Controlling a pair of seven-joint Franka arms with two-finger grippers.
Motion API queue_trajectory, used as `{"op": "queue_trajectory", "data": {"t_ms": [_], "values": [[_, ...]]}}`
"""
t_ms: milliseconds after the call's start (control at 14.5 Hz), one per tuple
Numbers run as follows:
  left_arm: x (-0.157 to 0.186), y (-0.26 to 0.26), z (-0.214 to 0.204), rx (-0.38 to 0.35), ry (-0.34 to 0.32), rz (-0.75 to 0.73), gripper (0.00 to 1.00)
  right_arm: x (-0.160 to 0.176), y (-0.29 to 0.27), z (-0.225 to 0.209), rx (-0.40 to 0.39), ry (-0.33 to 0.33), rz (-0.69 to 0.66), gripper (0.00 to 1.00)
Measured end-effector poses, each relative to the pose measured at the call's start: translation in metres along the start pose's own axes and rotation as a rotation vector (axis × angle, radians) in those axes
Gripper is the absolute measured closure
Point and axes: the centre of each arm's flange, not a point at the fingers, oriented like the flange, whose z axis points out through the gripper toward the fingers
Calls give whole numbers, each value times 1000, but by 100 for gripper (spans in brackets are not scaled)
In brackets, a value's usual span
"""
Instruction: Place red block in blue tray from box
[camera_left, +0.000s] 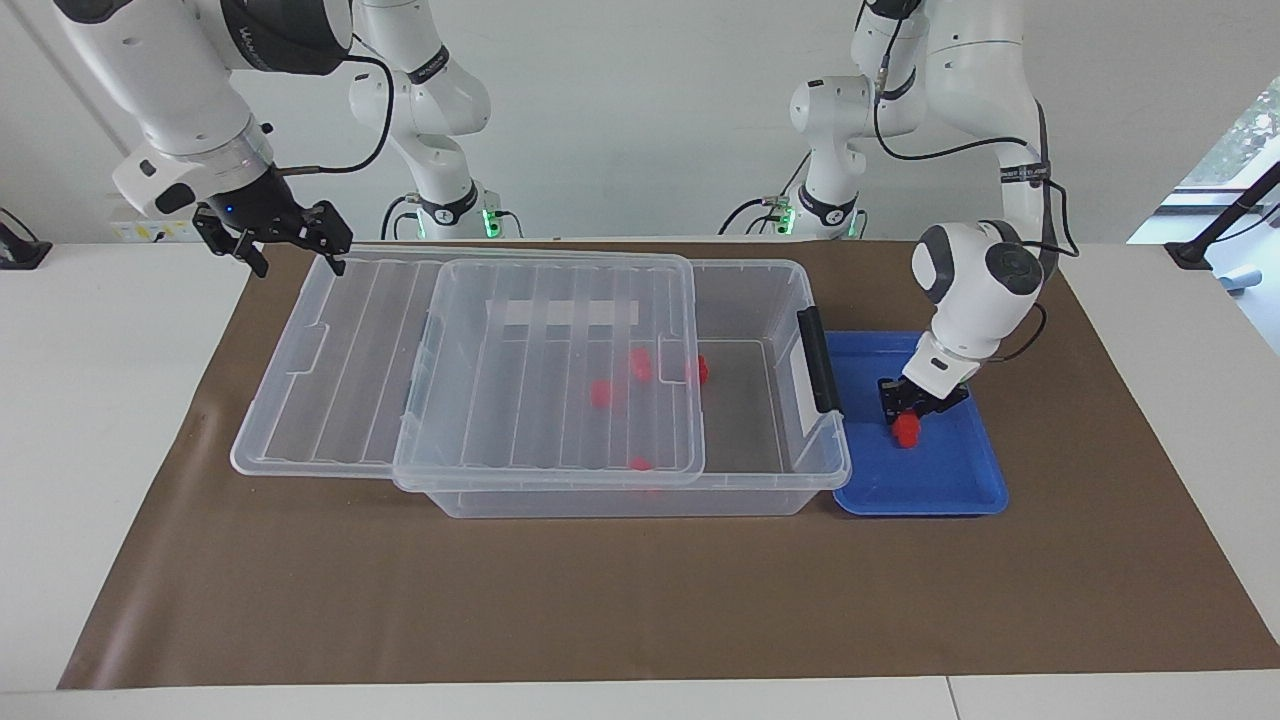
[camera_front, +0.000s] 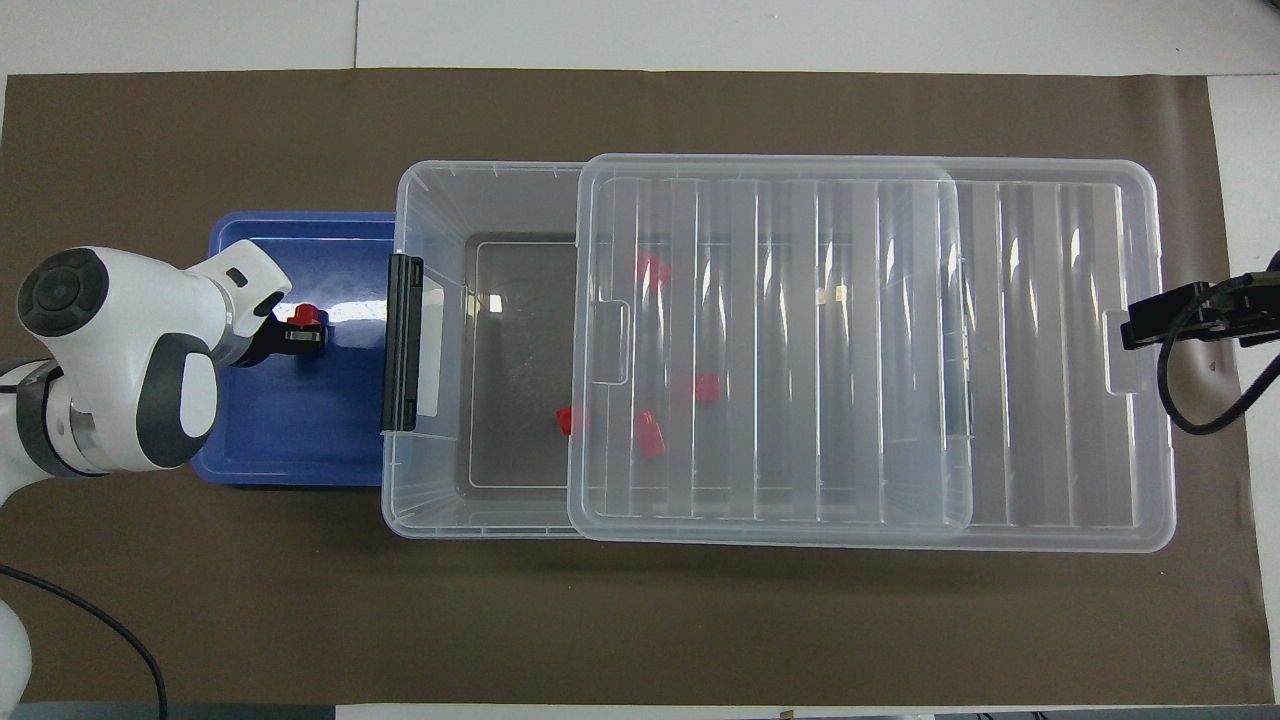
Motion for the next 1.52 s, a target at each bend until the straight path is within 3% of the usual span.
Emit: {"op": "queue_trajectory", "data": {"t_ms": [207,276,966,1310,1379,1517], "values": [[7,4,-16,-2,7,6,3,0,0,0,0,0,0,0],[9,5,-26,-4,2,7,0,0,0,0,0,0,0,0],[12,5,-222,1,-61,17,0,0,0,-1,0,4,0,0],[9,-4,-291,18,-67,7,0,10,11,6,-8,79,-49,0],[7,-8,-299,19,-75,-2,0,9,24,13,-9,78,-59,7],[2,-23,-308,19,-91,-28,0,3,60,30,-8,76,-56,32]]}}
